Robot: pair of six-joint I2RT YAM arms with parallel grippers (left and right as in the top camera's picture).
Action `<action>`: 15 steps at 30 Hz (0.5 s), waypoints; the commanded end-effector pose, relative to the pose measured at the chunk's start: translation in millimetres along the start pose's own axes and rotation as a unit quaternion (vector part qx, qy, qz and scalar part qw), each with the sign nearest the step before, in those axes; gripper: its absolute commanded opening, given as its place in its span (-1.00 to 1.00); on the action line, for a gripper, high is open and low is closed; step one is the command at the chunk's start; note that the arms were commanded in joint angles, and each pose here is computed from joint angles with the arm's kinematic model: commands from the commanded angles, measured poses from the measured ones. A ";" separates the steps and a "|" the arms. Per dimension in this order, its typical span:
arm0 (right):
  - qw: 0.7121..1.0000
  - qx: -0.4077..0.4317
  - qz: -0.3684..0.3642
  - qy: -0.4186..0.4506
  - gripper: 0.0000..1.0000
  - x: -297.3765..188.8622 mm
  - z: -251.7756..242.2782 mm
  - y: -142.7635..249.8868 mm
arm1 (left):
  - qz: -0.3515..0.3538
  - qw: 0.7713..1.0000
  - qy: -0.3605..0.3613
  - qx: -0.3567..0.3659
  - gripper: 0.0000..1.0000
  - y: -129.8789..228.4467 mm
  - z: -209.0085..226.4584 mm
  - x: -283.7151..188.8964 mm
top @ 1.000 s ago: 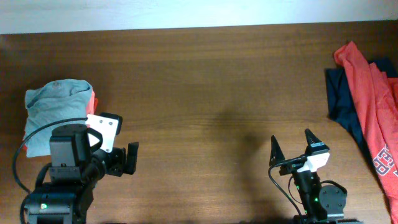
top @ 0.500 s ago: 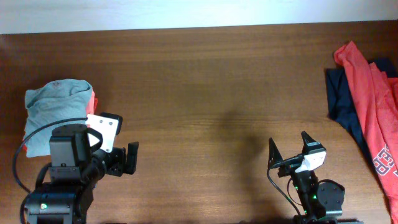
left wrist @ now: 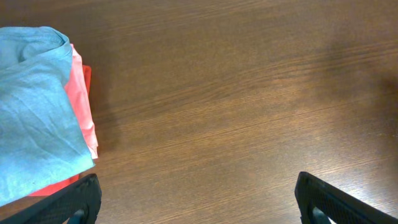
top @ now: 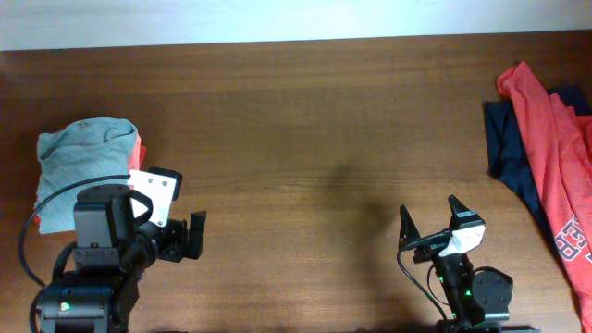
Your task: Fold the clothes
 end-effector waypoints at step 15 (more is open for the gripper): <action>1.000 0.005 0.003 -0.002 0.97 0.0 0.0 2.6 | -0.048 0.999 -0.020 0.015 0.98 31.4 -2.8 -19.3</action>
Point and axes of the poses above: each gripper's point midway between its finger pads, its own x axis out along the fingers, its own z axis along the line the jaws close on, y = z × x, the point moved 1 cm from there along -x, back along the fingers, and after that the axes turned 2 degrees about -x, right-handed, at the moved point
